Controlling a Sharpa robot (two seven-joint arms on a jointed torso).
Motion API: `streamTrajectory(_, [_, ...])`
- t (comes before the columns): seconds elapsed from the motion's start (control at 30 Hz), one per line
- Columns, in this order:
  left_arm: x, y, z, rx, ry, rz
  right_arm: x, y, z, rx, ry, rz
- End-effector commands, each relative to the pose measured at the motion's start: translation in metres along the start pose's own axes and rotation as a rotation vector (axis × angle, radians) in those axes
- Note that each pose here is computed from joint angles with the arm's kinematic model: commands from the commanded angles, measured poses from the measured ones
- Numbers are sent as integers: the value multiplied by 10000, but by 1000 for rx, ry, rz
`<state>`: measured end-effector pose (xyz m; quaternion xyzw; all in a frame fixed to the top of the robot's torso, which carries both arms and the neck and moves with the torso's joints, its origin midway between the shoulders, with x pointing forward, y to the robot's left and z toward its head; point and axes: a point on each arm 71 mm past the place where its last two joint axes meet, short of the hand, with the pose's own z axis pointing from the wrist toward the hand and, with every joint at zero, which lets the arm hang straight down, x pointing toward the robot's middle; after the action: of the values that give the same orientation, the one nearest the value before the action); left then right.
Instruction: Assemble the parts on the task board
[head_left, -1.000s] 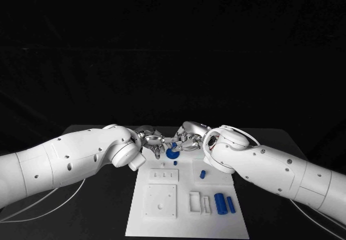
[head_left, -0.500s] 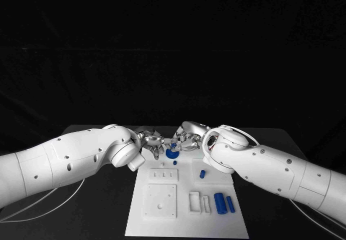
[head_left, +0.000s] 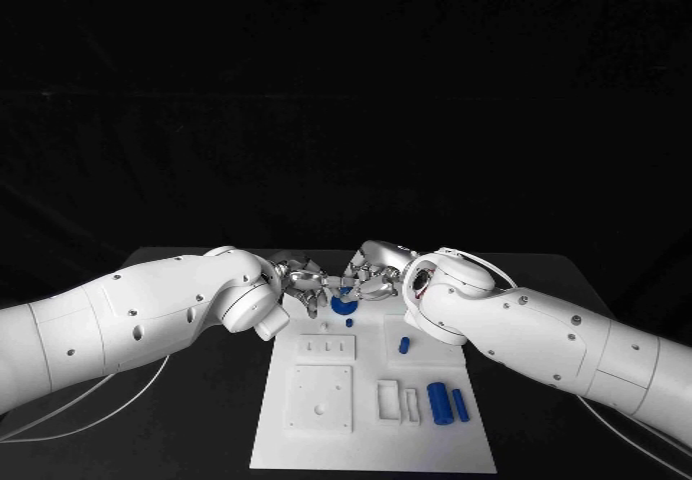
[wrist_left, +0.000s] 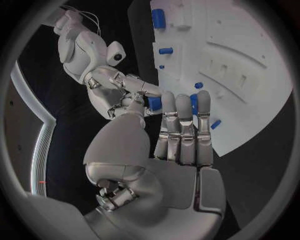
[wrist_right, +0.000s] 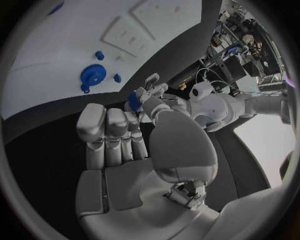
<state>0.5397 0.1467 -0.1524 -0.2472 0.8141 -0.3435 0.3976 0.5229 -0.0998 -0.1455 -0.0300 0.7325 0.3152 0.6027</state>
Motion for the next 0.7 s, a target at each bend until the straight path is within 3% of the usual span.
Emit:
streamTrajectory(0.03, [45,-47,4,22,23,1,16,26,14,-9,8,-10])
streamTrajectory(0.7, [15,-59,11,55,19,-14,27,25,25,-7,8,-8])
